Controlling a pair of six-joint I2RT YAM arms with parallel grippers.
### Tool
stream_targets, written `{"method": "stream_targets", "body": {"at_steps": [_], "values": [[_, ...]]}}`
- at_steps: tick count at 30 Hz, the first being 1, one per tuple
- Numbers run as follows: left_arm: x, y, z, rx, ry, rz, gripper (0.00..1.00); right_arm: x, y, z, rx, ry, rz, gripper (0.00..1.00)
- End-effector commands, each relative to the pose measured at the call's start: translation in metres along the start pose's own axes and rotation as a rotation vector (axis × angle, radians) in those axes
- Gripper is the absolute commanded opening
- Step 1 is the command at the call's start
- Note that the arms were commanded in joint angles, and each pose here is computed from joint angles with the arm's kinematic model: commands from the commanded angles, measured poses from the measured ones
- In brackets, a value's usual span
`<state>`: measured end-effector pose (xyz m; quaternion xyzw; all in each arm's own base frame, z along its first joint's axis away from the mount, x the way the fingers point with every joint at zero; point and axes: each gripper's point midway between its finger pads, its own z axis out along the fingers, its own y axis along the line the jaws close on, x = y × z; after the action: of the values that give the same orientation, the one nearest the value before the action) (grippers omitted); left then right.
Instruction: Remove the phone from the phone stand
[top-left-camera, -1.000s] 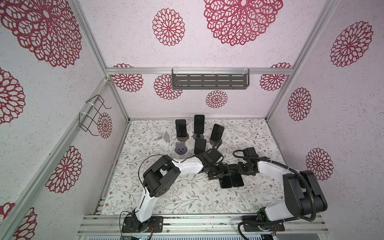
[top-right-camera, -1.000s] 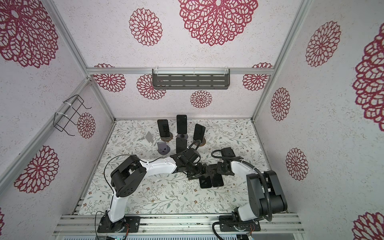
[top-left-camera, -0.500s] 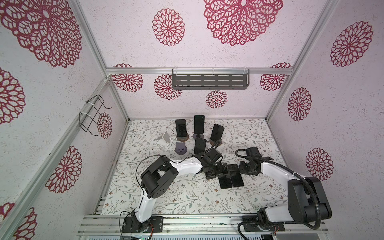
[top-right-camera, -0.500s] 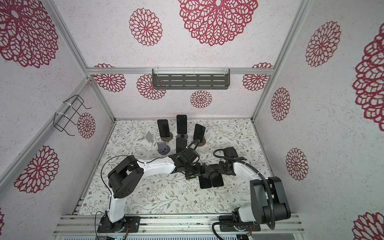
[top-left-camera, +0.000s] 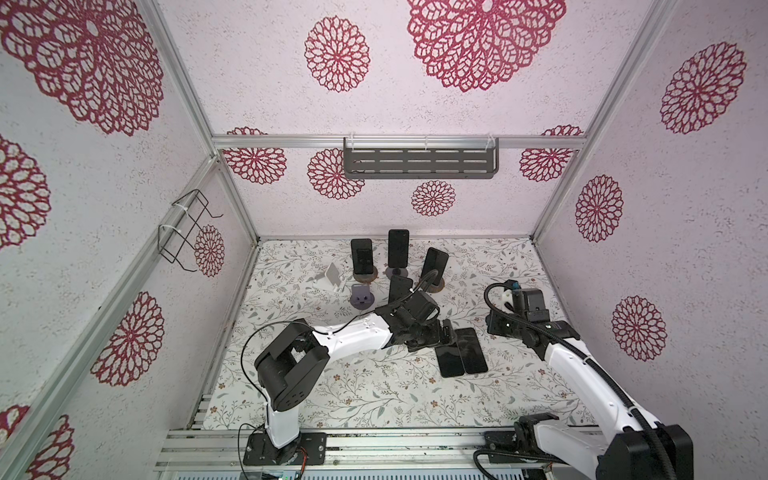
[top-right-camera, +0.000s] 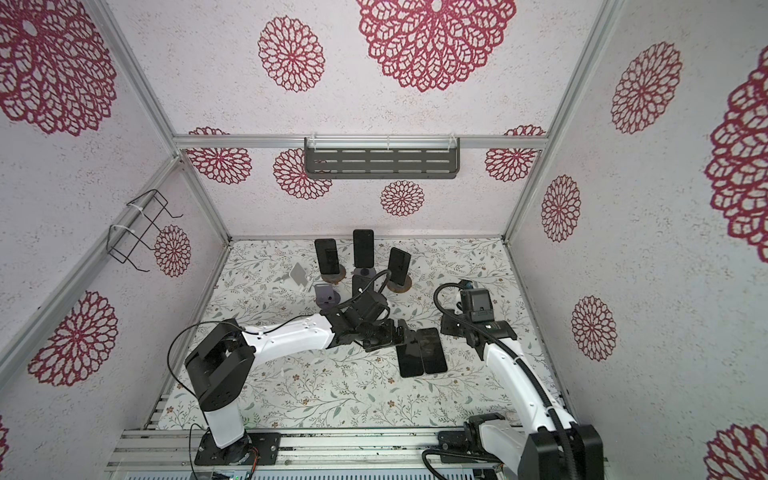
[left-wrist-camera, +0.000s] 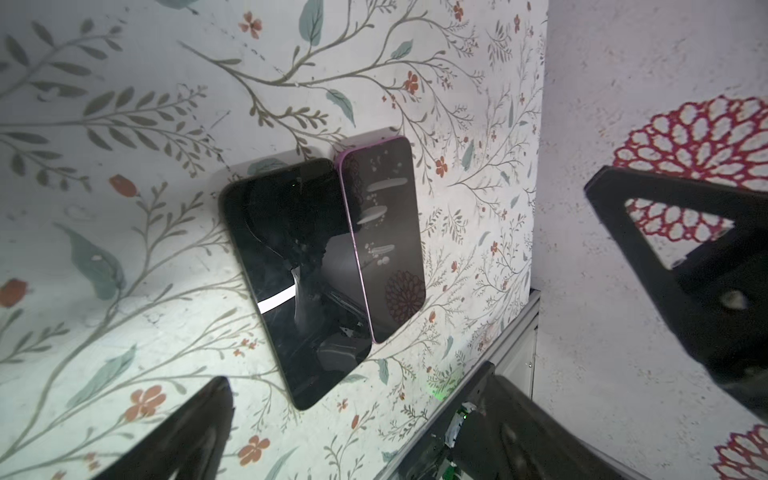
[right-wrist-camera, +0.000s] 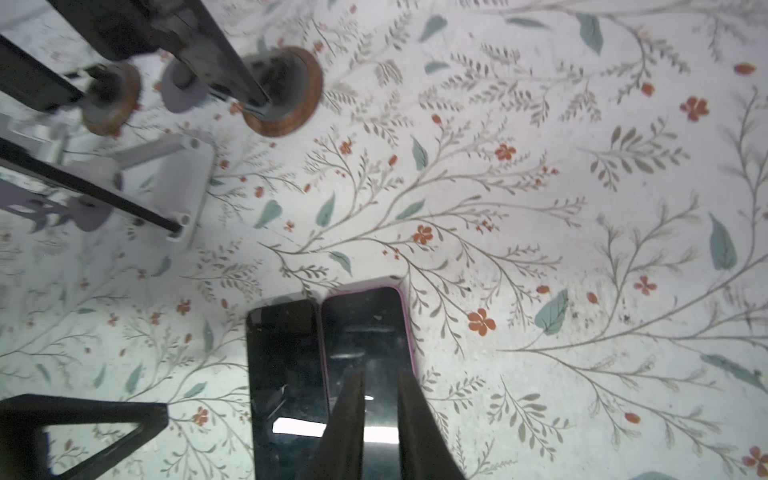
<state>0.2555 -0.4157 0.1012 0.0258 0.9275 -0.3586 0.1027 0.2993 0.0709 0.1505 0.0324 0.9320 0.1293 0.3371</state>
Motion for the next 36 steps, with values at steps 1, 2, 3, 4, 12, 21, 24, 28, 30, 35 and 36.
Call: {"method": "stream_targets", "body": {"at_steps": [1,2,3,4,12,21,24,28,30,35,36], "values": [[-0.003,0.006,-0.010,-0.022,-0.033,0.040,0.98,-0.022,0.033,-0.020,-0.157,-0.066,-0.066,0.23],[-0.004,0.004,-0.014,-0.016,-0.043,0.056,0.98,-0.025,0.042,-0.022,-0.201,-0.077,-0.080,0.24],[-0.006,0.002,-0.021,-0.014,-0.061,0.082,0.98,-0.028,0.052,-0.024,-0.242,-0.090,-0.098,0.24],[-0.008,0.000,-0.029,-0.007,-0.084,0.120,0.98,-0.030,0.061,-0.025,-0.271,-0.096,-0.124,0.25],[-0.037,0.016,-0.129,0.039,-0.312,0.213,0.97,-0.034,0.135,-0.009,-0.412,-0.082,-0.361,0.43],[-0.026,0.052,-0.199,0.053,-0.410,0.339,0.98,-0.045,0.179,0.041,-0.536,-0.100,-0.478,0.63],[-0.020,0.050,-0.211,0.086,-0.418,0.385,1.00,-0.046,0.186,0.059,-0.564,-0.108,-0.511,0.63],[-0.018,0.057,-0.223,0.056,-0.455,0.417,0.98,-0.050,0.200,0.071,-0.631,-0.156,-0.526,0.56],[-0.018,0.062,-0.224,0.050,-0.450,0.411,0.98,-0.052,0.204,0.079,-0.641,-0.146,-0.526,0.51],[-0.020,0.069,-0.221,0.040,-0.443,0.392,0.98,-0.056,0.212,0.097,-0.668,-0.147,-0.530,0.51],[-0.021,0.070,-0.220,0.038,-0.446,0.390,0.98,-0.057,0.214,0.100,-0.673,-0.145,-0.531,0.51]]}}
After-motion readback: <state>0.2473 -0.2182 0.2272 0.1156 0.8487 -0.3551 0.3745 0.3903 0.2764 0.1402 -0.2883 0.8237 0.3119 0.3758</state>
